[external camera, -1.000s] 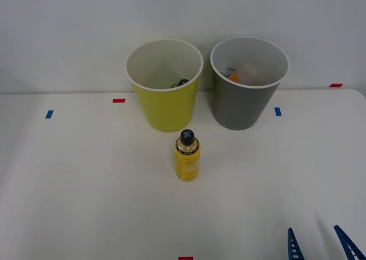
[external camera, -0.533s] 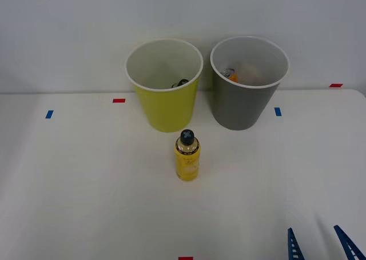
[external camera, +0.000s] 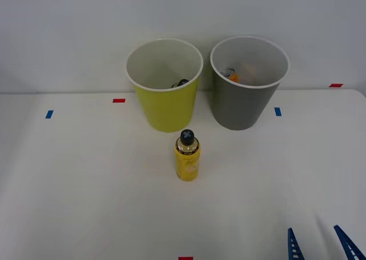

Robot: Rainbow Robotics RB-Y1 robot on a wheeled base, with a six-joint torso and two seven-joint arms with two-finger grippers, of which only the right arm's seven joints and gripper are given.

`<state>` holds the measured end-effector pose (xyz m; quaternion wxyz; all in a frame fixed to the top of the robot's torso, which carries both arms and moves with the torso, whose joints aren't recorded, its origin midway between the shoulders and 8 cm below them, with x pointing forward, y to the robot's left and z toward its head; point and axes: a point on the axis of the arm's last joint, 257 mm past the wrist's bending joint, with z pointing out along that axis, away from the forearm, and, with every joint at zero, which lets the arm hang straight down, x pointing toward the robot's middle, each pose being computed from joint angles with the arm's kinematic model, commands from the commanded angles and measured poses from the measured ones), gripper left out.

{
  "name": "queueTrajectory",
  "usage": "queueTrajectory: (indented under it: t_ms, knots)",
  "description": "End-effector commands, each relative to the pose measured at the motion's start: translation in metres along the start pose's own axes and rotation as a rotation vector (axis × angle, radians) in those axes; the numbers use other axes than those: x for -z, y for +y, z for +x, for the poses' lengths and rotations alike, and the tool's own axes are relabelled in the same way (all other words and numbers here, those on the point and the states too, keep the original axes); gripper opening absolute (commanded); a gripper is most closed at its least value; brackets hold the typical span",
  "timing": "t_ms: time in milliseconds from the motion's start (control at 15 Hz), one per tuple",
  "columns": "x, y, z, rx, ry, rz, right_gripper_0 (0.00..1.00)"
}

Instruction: Put cans in the gray bin, plastic bottles in the light green bin

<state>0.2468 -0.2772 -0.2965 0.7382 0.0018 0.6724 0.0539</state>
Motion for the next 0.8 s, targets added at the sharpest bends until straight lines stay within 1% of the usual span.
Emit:
queueTrajectory:
  t_ms: [67,800]
  knots:
    - [0.0000,0.0000,0.0000,0.000,0.000,0.000,1.00]
    - [0.0000,0.0000,0.0000,0.000,0.000,0.000,1.00]
